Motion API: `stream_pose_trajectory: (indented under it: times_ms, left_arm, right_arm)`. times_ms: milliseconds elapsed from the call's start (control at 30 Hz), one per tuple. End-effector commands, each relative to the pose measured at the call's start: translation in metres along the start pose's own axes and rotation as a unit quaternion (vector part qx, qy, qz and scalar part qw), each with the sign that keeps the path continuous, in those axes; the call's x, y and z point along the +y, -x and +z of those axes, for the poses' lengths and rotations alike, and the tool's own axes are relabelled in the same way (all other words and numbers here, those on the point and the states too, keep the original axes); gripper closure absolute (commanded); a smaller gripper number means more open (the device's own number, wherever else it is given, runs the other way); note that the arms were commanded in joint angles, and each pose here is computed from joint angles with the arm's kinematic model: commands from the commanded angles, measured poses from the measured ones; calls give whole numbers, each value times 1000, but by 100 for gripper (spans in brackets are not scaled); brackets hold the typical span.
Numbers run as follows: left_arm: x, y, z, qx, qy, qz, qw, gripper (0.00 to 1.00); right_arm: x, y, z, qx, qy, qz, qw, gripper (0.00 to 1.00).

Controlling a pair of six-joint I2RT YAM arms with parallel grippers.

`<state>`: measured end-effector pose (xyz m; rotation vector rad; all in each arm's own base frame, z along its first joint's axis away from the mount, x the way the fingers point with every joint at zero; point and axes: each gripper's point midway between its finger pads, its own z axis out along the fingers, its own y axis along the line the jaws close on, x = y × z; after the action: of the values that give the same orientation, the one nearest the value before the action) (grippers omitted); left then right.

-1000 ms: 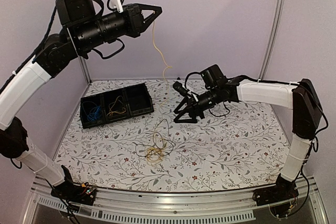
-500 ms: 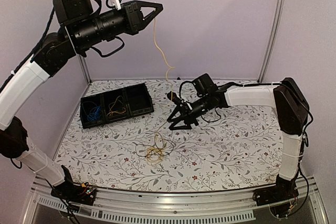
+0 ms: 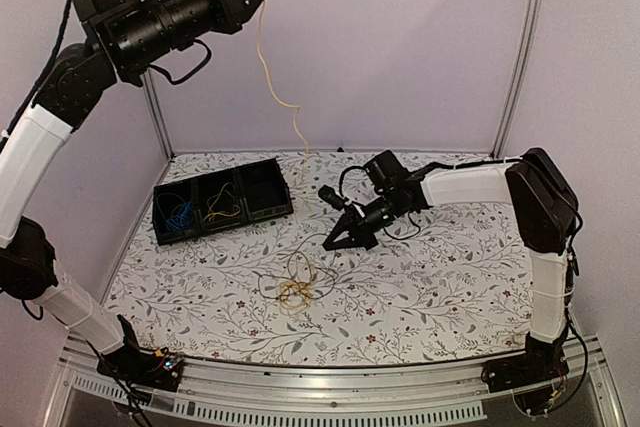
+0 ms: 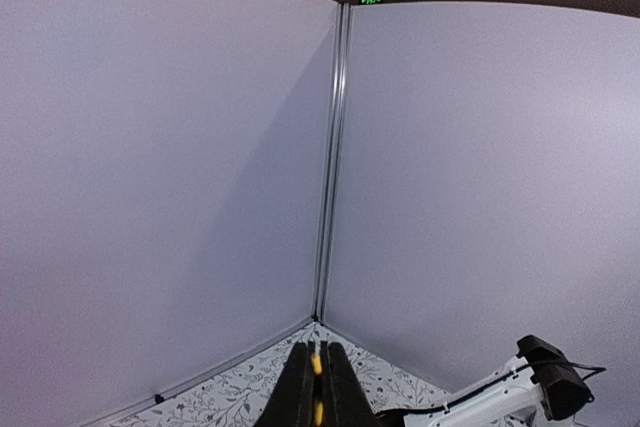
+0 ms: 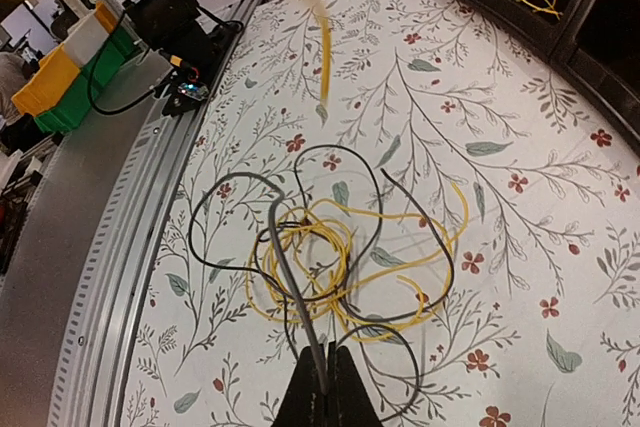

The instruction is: Untangle the cables

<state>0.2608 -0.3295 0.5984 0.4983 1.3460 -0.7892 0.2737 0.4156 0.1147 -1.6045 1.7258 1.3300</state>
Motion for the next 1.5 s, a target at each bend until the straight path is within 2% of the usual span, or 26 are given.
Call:
stream_pose_trajectory:
  times_ms: [0,100,233,300,400,500,800,933,1033,1467]
  left_arm:
    - [25,60,-30,-62,79,57,993,100]
    - [33,67,-38,-76,103,73,989,100]
    - [45,43,-33,-53,133,91,985,100]
    - [52,29,-31,-39,147,98,983,100]
    - [63,11,-31,-20,163,99,981,100]
    - [78,-13,-33,0,178,93,980,100]
    - [133,-70,-48,40,209,44,976,100]
    - [160,-87,-54,47,218,15,975,100]
    - [174,-92,-55,46,224,2,974,100]
    - [250,-117,-49,74,286,17,955,100]
  right_arm:
    - [-52,-62,-17,63,-81,112,988,100]
    - [-66,-79,-26,69,-99,151,981,100]
    - [-67,-74,-33,65,-103,156,980,99]
    - [-64,-67,-36,64,-99,151,981,89]
    - [-58,-58,-43,69,-103,145,982,67]
    - [-48,-52,-58,76,-130,129,980,53]
    - [2,-18,-108,53,-181,49,981,31]
    - [-2,-21,-122,62,-238,6,969,28]
    - [-17,-30,-130,84,-279,3,957,28]
    - [-24,-51,-124,108,-280,4,954,26]
